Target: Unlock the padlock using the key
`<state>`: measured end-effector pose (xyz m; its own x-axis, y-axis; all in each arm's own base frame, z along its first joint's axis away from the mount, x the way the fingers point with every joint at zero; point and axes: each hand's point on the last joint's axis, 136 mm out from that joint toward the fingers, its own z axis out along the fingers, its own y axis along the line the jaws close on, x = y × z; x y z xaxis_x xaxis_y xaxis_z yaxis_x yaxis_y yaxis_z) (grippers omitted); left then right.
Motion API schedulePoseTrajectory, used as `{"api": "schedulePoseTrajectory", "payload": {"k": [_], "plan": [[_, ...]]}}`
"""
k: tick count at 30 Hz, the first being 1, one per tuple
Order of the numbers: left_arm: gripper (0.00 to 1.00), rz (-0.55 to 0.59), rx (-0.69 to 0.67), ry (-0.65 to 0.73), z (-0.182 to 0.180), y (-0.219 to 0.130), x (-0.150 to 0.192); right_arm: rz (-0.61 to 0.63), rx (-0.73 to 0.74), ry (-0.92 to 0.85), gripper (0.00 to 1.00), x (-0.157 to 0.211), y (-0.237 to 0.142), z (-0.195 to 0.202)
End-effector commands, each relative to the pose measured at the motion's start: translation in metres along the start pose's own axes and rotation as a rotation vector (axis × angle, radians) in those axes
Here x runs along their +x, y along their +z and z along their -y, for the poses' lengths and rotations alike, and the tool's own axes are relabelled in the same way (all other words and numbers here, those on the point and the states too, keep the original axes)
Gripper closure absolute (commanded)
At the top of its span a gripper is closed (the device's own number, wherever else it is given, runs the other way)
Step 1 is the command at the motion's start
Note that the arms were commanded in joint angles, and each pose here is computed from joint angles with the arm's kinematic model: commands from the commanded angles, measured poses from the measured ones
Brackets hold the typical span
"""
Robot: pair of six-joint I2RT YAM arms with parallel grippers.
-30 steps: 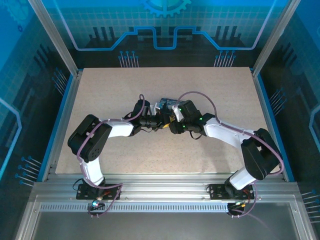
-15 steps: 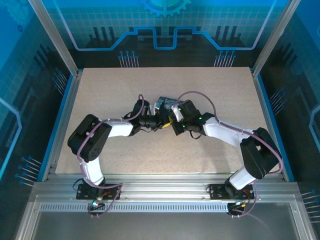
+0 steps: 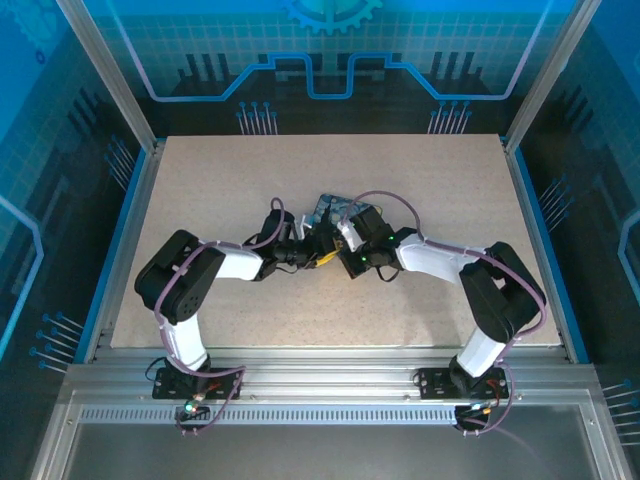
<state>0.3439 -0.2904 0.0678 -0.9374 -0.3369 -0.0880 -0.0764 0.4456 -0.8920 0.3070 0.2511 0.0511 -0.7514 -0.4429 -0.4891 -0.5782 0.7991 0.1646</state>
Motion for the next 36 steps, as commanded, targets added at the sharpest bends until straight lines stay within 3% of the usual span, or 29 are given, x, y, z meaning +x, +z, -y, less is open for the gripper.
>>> {"api": "schedulePoseTrajectory", "payload": {"k": [1,9,15,17,18,36], "plan": [[0.63,0.071,0.03,0.014,0.01,-0.013,-0.013,-0.025,-0.022,-0.045,1.0,0.007,0.003,-0.007],[0.61,0.114,0.024,0.013,0.005,-0.027,-0.019,-0.04,0.007,-0.088,1.0,0.006,-0.003,-0.003],[0.49,0.101,0.006,0.031,0.005,-0.032,-0.015,-0.042,0.037,-0.13,1.0,0.005,-0.009,0.001],[0.36,0.095,0.005,0.03,0.006,-0.034,-0.013,-0.037,0.035,-0.146,1.0,0.004,-0.011,0.0],[0.01,0.089,-0.003,0.029,0.005,-0.035,-0.011,-0.04,0.042,-0.154,1.0,0.004,-0.012,0.001],[0.01,0.052,-0.226,0.096,-0.01,-0.09,0.026,-0.108,0.057,-0.344,1.0,-0.004,-0.02,0.002]]}}
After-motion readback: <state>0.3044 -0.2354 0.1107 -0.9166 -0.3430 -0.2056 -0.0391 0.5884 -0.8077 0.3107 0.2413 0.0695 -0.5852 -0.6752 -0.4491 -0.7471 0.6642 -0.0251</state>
